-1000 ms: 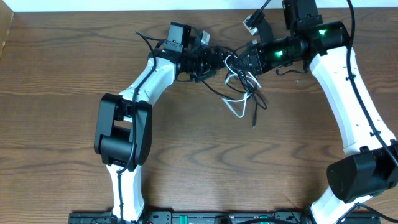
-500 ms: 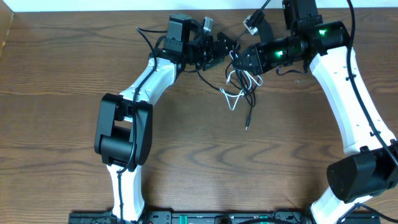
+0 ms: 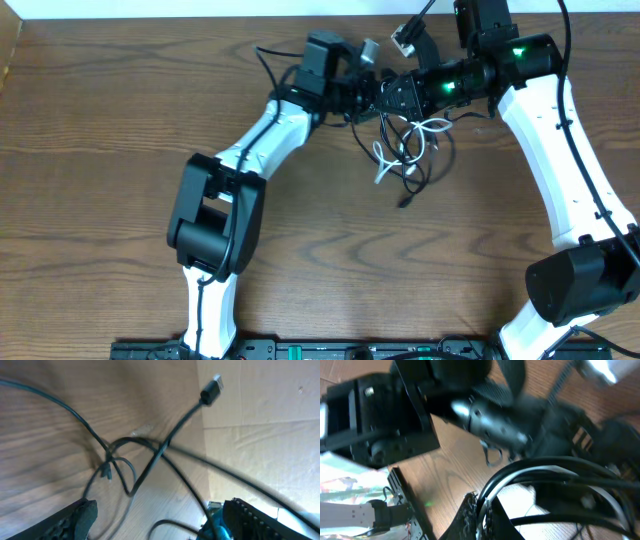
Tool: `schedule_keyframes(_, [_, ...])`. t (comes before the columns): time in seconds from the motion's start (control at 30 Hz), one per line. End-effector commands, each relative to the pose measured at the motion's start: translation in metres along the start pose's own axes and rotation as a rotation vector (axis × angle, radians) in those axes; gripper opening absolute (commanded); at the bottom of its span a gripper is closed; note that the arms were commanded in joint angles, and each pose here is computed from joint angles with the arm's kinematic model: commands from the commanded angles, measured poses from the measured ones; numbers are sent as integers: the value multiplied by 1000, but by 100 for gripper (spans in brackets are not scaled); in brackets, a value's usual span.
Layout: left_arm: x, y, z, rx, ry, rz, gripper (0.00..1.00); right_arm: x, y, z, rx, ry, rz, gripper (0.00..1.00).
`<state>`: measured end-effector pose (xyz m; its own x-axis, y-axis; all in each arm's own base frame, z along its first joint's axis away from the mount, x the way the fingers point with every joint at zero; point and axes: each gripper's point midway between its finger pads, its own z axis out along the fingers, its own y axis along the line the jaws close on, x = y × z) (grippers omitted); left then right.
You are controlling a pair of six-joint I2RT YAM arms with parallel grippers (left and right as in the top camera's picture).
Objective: Untangle cables
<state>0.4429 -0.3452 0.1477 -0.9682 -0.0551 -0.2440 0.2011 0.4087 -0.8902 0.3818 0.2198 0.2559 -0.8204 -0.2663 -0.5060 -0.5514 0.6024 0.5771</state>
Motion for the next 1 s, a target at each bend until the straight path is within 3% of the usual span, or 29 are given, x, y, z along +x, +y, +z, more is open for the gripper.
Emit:
schedule_keyframes(0.0, [10, 13, 18, -29, 21, 4, 76, -2, 11, -1, -55, -11, -26, 1])
schedule_keyframes(0.1, [14, 14, 23, -38, 26, 4, 52, -6, 17, -1, -89, -24, -37, 1])
schedule_keyframes(0.2, [12, 14, 23, -40, 20, 8, 15, -11, 20, -2, -107, -45, -44, 1])
schedule_keyframes(0.23, [11, 14, 22, -40, 18, 6, 7, -12, 19, -3, -106, -49, -44, 1])
schedule_keyframes(0.67, [-6, 38, -10, -50, 3, -44, 7, -44, -54, -60, 10, -244, 191, 1])
schedule_keyframes(0.83, [-10, 65, -37, -105, 5, -63, 7, -37, -100, -89, 136, -289, 296, 1])
schedule_keyframes(0.97, [-12, 74, -58, -136, 1, -54, 7, -27, -107, -93, 157, -268, 334, 1])
